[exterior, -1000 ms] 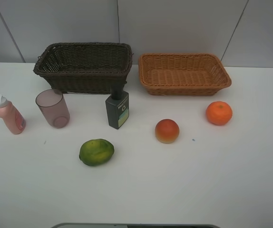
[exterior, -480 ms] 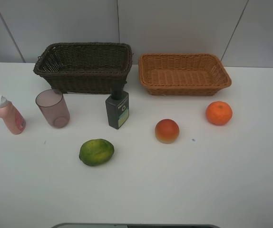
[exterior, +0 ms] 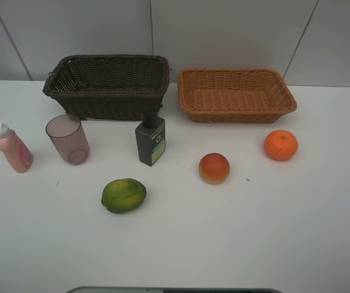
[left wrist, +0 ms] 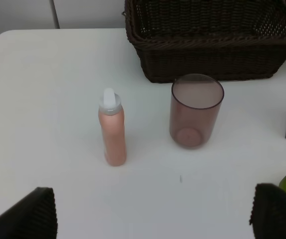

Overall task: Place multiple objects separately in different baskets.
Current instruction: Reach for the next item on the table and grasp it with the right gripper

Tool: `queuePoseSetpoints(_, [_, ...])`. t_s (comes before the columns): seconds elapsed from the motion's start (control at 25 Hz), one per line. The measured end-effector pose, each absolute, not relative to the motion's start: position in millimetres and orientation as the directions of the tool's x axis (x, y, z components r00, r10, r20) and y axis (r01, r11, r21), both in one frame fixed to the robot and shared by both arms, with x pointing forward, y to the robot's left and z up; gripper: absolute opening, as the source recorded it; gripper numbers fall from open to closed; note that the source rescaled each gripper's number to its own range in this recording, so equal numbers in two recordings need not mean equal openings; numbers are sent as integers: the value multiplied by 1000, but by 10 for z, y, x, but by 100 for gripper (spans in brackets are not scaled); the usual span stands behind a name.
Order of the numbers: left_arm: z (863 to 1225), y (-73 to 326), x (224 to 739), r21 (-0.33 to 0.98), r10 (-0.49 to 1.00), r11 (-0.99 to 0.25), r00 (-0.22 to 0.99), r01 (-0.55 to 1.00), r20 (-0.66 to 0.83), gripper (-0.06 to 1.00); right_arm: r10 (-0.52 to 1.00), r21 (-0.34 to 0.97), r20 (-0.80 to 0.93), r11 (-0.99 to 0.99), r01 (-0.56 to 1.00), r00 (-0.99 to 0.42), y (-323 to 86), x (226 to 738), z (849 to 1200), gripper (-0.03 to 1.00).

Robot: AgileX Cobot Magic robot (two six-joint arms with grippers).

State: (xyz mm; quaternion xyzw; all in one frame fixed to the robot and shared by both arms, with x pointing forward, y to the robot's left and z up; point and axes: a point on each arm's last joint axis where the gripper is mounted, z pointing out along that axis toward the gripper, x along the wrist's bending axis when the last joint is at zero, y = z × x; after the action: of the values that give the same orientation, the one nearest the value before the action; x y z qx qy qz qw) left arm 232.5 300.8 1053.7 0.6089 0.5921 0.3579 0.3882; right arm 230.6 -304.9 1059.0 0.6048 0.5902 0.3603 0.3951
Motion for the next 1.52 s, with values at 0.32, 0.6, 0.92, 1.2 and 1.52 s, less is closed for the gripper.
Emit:
queuePoseSetpoints(0.32, [10537,3008,2325,896,999,2,43,443,-24,99,999,903,-31,9,429,44,-3049,2306,10590,82])
queuePoseSetpoints(0.6, [10537,3008,2325,896,999,2,43,443,-24,99,998,879,-37,11,477,44,-3051,2400,10631,82])
queuePoseSetpoints(0.92, [10537,3008,2325,896,999,2,43,443,-24,99,997,715,-62,21,699,34,-3045,3163,11031,82])
queuePoseSetpoints(1.2, [10537,3008,2325,896,999,2,43,443,-24,99,997,593,-71,31,805,14,-3026,4060,11005,82])
queuePoseSetpoints(1.52, [10537,3008,2325,896,999,2,43,443,-24,99,1000,369,-20,0,929,7,-2972,4644,10454,82])
